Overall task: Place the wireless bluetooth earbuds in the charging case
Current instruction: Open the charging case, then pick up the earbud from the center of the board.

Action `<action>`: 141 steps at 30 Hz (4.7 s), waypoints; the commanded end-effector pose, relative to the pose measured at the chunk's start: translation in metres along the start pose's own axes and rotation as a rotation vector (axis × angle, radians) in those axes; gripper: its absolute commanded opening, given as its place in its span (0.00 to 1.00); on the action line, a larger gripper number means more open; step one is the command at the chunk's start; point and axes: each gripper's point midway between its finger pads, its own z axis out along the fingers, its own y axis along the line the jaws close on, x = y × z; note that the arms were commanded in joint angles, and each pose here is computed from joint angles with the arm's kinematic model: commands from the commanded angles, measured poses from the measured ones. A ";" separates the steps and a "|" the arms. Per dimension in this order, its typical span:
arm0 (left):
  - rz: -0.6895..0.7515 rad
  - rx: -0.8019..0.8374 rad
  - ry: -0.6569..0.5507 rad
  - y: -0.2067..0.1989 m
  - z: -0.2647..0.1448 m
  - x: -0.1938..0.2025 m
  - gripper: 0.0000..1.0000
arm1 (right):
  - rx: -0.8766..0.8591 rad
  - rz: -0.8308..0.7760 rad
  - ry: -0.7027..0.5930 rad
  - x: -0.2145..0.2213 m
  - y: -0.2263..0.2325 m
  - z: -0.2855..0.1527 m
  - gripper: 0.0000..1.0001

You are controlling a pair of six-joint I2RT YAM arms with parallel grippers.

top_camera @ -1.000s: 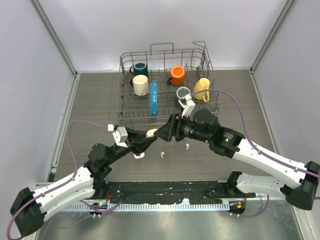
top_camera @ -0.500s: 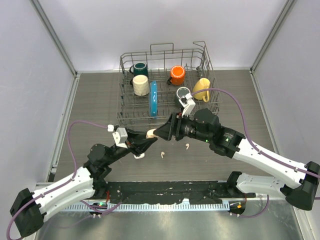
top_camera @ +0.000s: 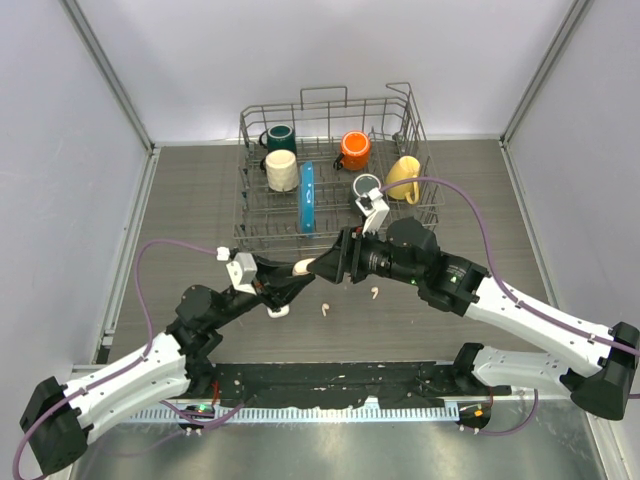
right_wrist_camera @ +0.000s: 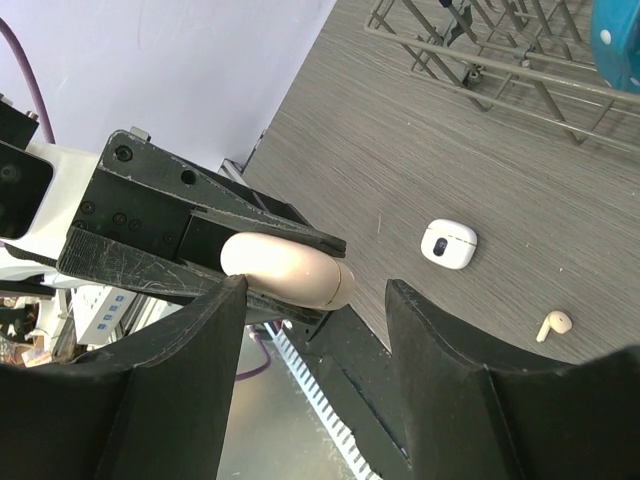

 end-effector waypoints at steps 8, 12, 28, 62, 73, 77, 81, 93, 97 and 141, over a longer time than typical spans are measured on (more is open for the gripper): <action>0.025 0.126 -0.091 -0.025 0.006 -0.038 0.00 | 0.010 -0.016 -0.097 -0.030 0.005 -0.001 0.63; 0.027 0.137 -0.090 -0.028 0.005 -0.038 0.00 | 0.009 -0.005 -0.097 -0.030 0.004 0.000 0.63; 0.054 0.038 -0.111 -0.010 -0.003 -0.033 0.00 | -0.102 0.115 -0.172 -0.063 0.024 -0.023 0.82; 0.134 0.038 -0.167 -0.009 0.010 -0.059 0.00 | -0.282 0.320 0.074 -0.014 0.035 0.002 0.80; 0.137 0.032 -0.170 -0.007 0.013 -0.059 0.00 | -0.335 0.311 0.131 -0.005 0.040 0.006 0.67; 0.135 0.042 -0.165 -0.008 0.015 -0.058 0.00 | -0.312 0.302 0.127 -0.004 0.036 0.007 0.60; 0.134 0.042 -0.168 -0.008 0.015 -0.059 0.00 | -0.312 0.303 0.120 -0.005 0.035 0.008 0.52; 0.121 0.035 -0.156 -0.007 0.013 -0.054 0.00 | -0.339 0.296 0.118 -0.006 0.039 0.006 0.30; 0.101 0.028 -0.140 -0.006 0.012 -0.049 0.00 | -0.334 0.292 0.115 -0.005 0.038 0.006 0.30; 0.066 -0.154 -0.121 0.013 -0.052 -0.028 0.00 | 0.835 0.216 -0.056 0.040 -0.184 -0.077 0.80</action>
